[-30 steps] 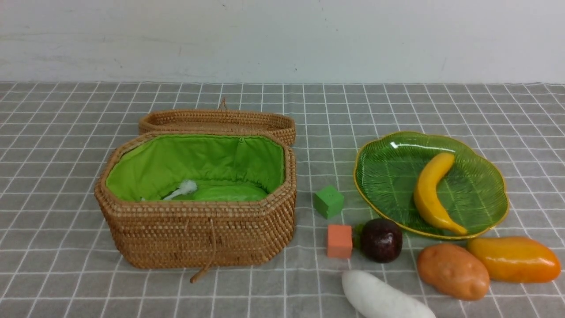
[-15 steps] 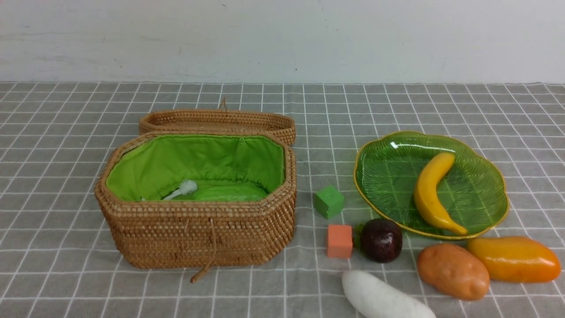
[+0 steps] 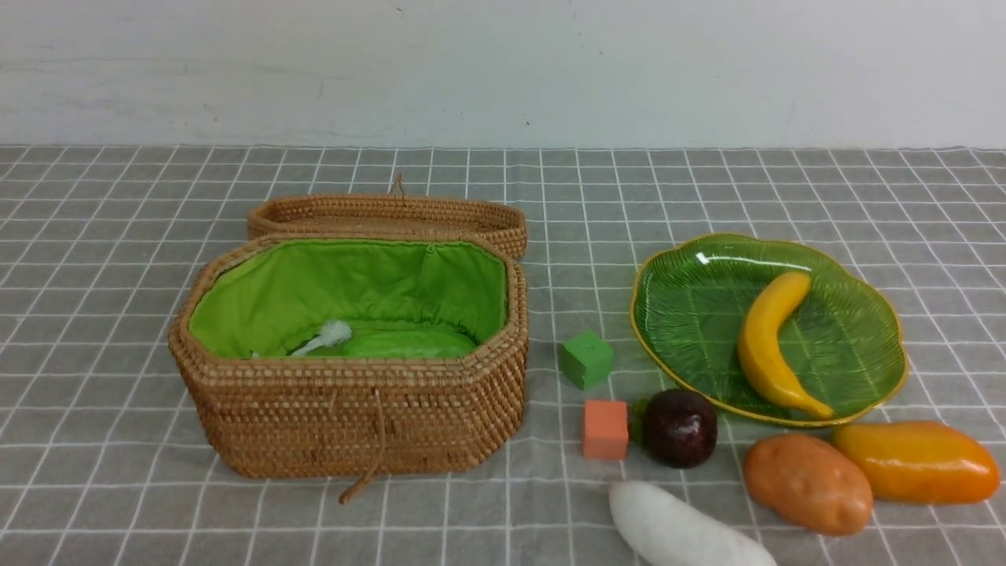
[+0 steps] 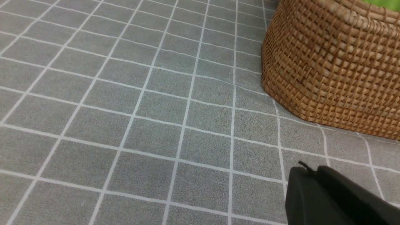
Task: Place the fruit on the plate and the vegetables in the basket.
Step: Use the right arm to grab a potato and put it into the left basket
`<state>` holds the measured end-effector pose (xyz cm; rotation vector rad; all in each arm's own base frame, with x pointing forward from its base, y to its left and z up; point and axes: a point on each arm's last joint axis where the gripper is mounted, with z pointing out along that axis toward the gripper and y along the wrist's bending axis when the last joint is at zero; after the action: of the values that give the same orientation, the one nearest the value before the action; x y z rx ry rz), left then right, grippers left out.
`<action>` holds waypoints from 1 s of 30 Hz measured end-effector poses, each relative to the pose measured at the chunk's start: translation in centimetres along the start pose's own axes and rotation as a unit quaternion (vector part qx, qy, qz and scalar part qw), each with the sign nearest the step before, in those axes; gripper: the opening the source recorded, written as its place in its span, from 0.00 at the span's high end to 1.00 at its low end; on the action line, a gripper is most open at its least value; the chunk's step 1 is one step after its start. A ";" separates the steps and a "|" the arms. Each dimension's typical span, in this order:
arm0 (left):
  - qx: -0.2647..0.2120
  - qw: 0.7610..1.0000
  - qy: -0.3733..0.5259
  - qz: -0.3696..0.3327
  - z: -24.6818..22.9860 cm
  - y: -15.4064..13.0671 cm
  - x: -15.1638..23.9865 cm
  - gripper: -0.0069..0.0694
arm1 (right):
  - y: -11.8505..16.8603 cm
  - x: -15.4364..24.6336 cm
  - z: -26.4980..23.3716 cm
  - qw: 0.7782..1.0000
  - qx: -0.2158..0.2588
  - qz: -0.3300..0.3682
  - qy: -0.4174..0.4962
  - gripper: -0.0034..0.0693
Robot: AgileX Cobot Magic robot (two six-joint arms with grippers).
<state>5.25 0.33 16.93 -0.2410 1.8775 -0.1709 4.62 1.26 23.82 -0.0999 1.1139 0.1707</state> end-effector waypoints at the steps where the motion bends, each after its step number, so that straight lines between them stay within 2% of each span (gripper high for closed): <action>1: 0.000 1.000 0.000 0.000 0.0 0.0 0.0 0.86 | 0.1 -0.3 0.0 1.000 -0.006 0.002 -0.018 0.62; 4: 0.000 1.000 0.000 0.000 0.0 0.0 0.0 0.86 | 0.4 -1.4 0.0 0.997 -0.024 0.039 -0.065 0.62; 6: 0.000 1.000 0.000 0.000 0.0 0.0 0.0 0.86 | 0.4 -3.9 0.4 0.991 -0.029 0.097 -0.089 0.62; 7: 0.000 1.000 0.000 0.000 0.0 0.0 0.0 0.86 | 0.4 -4.1 0.4 0.991 -0.028 0.097 -0.091 0.62; 8: 0.000 1.000 0.000 0.000 0.0 0.0 0.0 0.86 | 0.3 -6.9 0.9 0.985 -0.020 0.140 -0.095 0.62; 9: 0.000 1.000 0.000 0.000 0.0 0.0 0.0 0.86 | 0.3 -7.2 0.9 0.984 -0.019 0.148 -0.095 0.62; 11: 0.000 1.000 0.000 0.000 0.0 0.0 0.0 0.86 | -0.1 -10.5 1.8 0.980 0.009 0.185 -0.068 0.62; 12: 0.000 1.000 0.000 0.000 0.0 0.0 0.0 0.86 | -0.1 -10.3 1.8 0.980 0.012 0.188 -0.062 0.62; 14: 0.000 1.000 0.000 0.000 0.0 0.0 0.0 0.86 | -0.8 -12.9 3.8 0.976 0.066 0.208 0.014 0.62; 15: 0.000 1.000 0.000 0.000 0.0 0.0 0.0 0.86 | -0.8 -12.7 3.8 0.975 0.071 0.208 0.022 0.62; 17: 0.000 1.000 0.000 0.000 0.0 0.0 0.0 0.85 | -1.4 -12.9 5.2 0.965 0.119 0.210 0.104 0.62; 19: 0.000 1.000 0.000 0.000 0.0 0.0 0.0 0.85 | -2.1 -11.5 6.8 0.942 0.170 0.192 0.217 0.62; 20: 0.000 1.000 0.000 0.000 0.0 0.0 0.0 0.85 | -2.5 -9.9 7.5 0.919 0.197 0.167 0.299 0.62; 21: 0.000 1.000 0.000 0.000 0.0 0.0 0.0 0.85 | -2.6 -9.7 7.6 0.916 0.198 0.161 0.310 0.62; 23: 0.000 1.000 0.000 0.000 0.0 0.0 0.0 0.84 | -2.8 -8.1 8.0 0.891 0.213 0.140 0.376 0.62; 24: 0.000 1.000 0.000 0.000 0.0 0.0 0.0 0.84 | -2.9 -7.0 8.5 0.871 0.217 0.132 0.420 0.62; 28: 0.000 1.000 0.000 0.000 0.0 0.0 0.0 0.84 | -2.3 -4.6 9.8 0.833 0.194 0.159 0.493 0.62; 30: 0.000 1.000 0.000 0.000 0.0 0.0 0.0 0.84 | -1.6 -3.0 10.5 0.804 0.151 0.165 0.550 0.62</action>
<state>5.25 0.33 16.93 -0.2410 1.8775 -0.1709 12.87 1.16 31.09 0.3363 2.3188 0.2521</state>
